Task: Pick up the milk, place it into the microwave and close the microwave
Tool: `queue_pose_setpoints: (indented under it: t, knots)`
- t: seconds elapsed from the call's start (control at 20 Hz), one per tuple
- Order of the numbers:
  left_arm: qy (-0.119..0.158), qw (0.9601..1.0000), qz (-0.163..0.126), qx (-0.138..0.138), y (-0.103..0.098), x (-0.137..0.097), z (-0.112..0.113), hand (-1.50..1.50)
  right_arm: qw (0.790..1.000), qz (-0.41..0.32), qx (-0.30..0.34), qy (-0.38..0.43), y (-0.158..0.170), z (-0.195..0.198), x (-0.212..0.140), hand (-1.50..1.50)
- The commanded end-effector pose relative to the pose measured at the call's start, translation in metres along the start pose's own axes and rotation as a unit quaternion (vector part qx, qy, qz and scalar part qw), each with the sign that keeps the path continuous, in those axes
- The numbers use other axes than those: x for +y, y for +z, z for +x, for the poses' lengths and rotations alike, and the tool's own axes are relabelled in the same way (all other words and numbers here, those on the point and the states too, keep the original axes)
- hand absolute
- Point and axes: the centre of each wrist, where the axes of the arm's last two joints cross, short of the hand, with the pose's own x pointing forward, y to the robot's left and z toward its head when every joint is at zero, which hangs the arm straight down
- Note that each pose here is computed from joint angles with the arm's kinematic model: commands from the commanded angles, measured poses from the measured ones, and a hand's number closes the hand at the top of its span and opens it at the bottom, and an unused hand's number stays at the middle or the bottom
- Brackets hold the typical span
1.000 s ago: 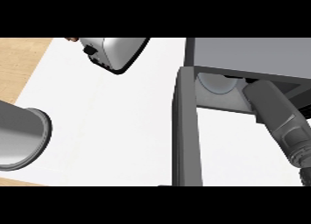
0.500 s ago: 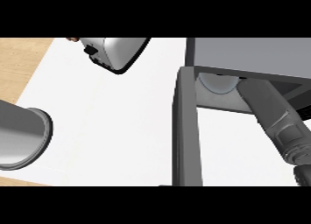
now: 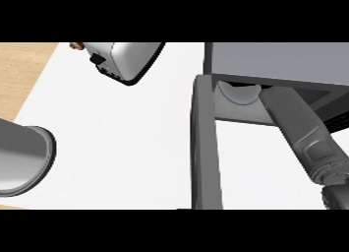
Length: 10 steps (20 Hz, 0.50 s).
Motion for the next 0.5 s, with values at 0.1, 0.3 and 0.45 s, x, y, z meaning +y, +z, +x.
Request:
queue_pose_setpoints:
  t: [0.1, 0.3, 0.45]
  knots:
    - [0.016, 0.9993, -0.033, -0.002, -0.007, -0.017, -0.008, -1.5, 0.994, 0.009, 0.001, -0.11, 0.011, -0.009, 0.004, -1.5]
    - [0.03, 0.9984, -0.048, 0.003, -0.016, -0.028, -0.013, -1.5, 0.984, 0.021, 0.011, -0.174, 0.026, -0.012, 0.017, -1.5]
    - [0.032, 0.9974, -0.063, 0.004, -0.022, -0.031, -0.011, -1.5, 0.978, 0.027, 0.03, -0.203, 0.03, -0.019, 0.014, -1.5]
